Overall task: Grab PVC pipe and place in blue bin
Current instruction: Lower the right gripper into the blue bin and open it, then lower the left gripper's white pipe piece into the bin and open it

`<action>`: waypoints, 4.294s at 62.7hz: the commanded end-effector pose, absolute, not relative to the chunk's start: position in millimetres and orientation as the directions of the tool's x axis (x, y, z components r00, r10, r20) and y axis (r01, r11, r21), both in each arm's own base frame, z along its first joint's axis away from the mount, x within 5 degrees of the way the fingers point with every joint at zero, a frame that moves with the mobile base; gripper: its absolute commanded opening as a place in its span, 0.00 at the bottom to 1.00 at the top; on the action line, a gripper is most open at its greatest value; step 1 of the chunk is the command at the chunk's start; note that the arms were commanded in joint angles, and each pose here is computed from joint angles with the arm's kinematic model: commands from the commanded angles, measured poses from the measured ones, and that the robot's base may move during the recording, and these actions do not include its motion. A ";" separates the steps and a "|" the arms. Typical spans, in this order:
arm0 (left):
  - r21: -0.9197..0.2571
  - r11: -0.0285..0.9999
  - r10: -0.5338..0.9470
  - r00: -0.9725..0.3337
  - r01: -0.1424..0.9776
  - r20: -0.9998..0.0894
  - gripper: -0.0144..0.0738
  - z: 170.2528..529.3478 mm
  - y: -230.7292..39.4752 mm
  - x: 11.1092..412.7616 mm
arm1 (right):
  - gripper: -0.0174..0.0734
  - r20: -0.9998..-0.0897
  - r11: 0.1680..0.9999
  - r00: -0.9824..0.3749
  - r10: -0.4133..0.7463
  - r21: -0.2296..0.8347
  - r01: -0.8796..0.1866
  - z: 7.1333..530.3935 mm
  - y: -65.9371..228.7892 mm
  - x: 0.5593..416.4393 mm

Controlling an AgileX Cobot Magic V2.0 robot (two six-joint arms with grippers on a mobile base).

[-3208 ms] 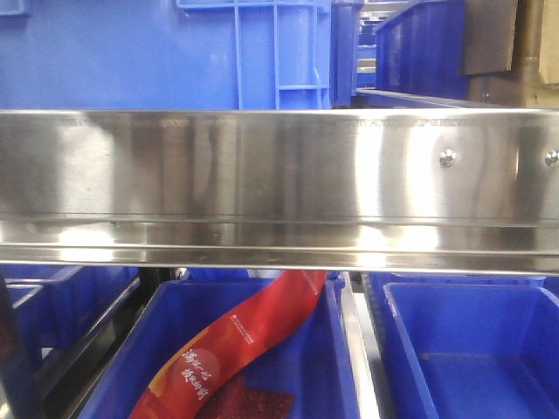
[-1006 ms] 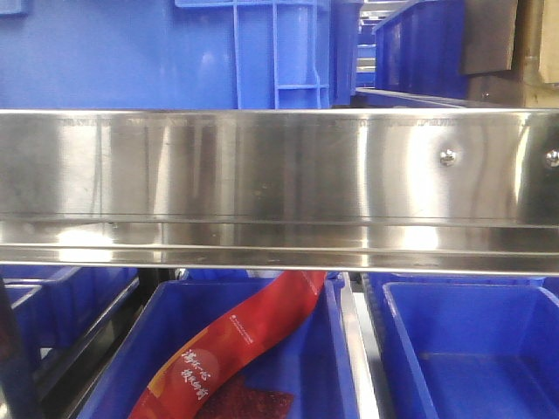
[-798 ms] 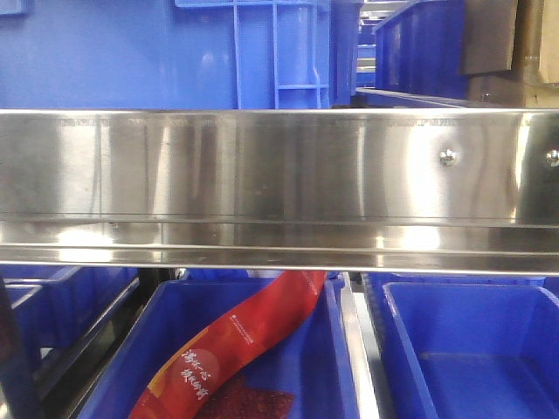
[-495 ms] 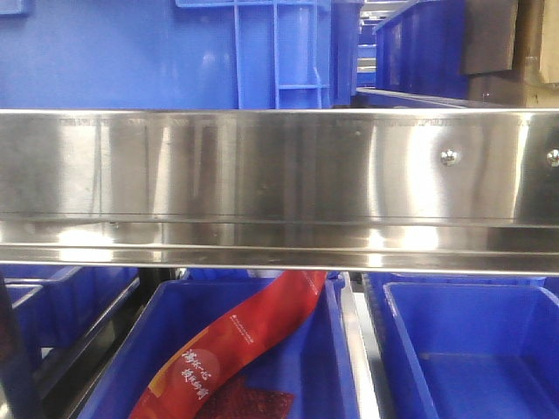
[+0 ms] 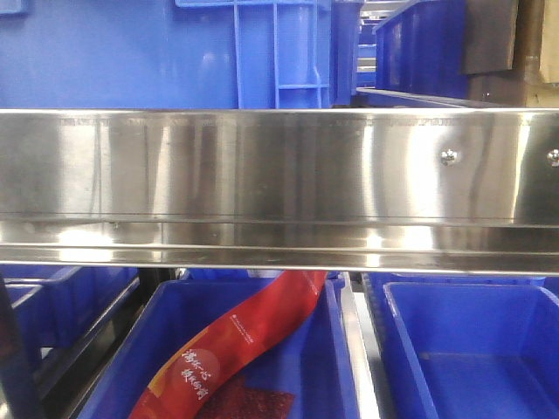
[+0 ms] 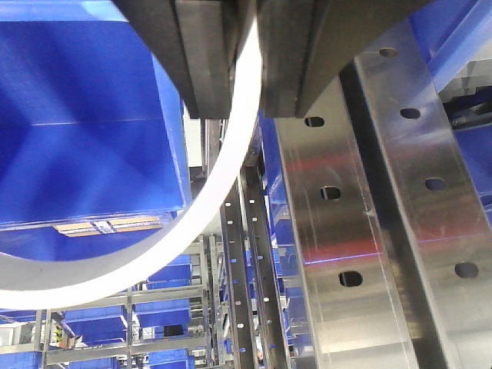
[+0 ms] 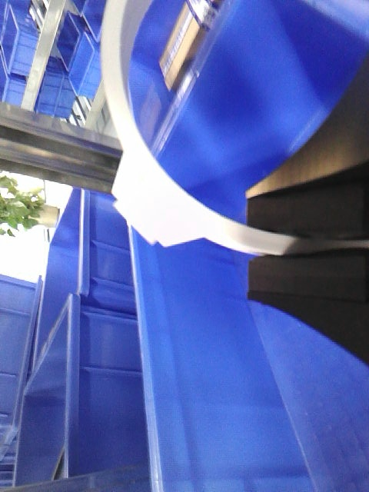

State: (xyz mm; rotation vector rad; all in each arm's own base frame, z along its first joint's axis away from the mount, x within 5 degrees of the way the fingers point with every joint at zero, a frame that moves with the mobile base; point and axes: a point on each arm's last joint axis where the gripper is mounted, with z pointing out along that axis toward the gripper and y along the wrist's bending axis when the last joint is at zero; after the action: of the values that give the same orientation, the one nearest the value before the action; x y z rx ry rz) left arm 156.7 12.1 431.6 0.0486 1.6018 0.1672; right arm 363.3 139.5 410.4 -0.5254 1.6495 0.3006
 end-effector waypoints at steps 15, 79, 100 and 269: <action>0.139 0.988 0.139 0.001 -0.071 -0.990 0.04 437.7 10.9 155.0 | 0.22 -0.985 0.877 -0.065 -0.162 -0.113 -0.466 405.7 141.9 372.2; 0.146 0.989 0.146 -0.006 -0.032 -0.989 0.04 439.7 6.0 186.9 | 0.01 -0.978 0.811 0.059 -0.202 -0.201 -0.550 465.7 125.9 300.3; 0.146 0.989 0.146 0.000 -0.019 -0.989 0.04 452.2 3.9 210.6 | 0.01 -0.979 0.862 0.016 -0.204 -0.187 -0.471 446.4 89.3 258.7; 0.208 0.951 0.200 0.057 0.230 -0.978 0.04 476.4 -57.8 226.2 | 0.01 -0.988 0.987 0.151 -0.032 -0.055 -0.150 390.0 28.8 145.3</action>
State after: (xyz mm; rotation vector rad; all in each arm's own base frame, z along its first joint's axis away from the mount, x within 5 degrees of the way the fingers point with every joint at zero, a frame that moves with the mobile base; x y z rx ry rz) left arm 239.6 -59.4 473.7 0.3467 1.5409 -0.0169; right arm 153.5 34.5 385.8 -0.1925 1.4613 0.1028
